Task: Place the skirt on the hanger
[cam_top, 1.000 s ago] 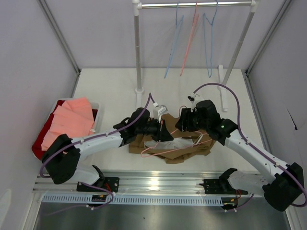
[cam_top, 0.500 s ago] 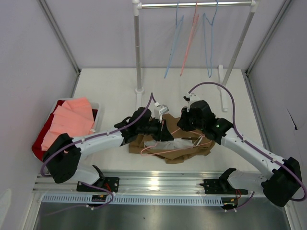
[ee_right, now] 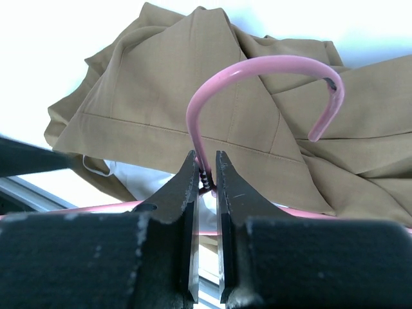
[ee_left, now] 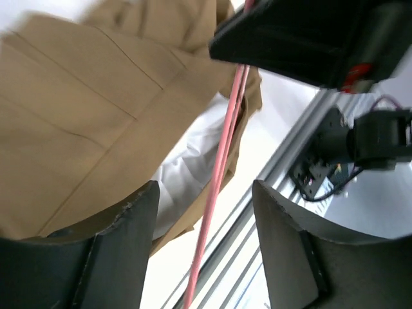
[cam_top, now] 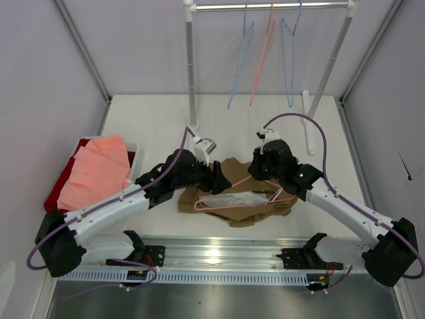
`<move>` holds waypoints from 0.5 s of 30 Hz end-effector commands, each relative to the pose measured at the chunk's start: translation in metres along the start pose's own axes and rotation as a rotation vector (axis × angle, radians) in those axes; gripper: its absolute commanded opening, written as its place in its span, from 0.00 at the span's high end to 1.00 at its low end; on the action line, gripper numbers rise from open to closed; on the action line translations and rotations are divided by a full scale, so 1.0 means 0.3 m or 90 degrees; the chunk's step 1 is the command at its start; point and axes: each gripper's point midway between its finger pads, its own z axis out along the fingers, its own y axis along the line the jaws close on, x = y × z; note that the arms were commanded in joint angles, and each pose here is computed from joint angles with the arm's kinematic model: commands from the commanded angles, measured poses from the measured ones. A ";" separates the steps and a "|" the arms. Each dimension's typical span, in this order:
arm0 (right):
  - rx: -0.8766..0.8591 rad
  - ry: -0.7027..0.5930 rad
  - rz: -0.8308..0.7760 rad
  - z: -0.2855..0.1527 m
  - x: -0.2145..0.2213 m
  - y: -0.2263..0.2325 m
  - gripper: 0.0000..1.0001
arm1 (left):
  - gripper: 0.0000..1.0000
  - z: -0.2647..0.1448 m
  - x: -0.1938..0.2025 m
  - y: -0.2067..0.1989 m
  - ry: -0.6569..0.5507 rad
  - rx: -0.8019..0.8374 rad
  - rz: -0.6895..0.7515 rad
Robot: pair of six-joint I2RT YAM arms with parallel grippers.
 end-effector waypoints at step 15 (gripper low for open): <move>0.153 -0.032 0.055 0.067 -0.087 -0.055 1.00 | 0.54 -0.364 -0.070 0.180 -0.181 -0.262 -0.079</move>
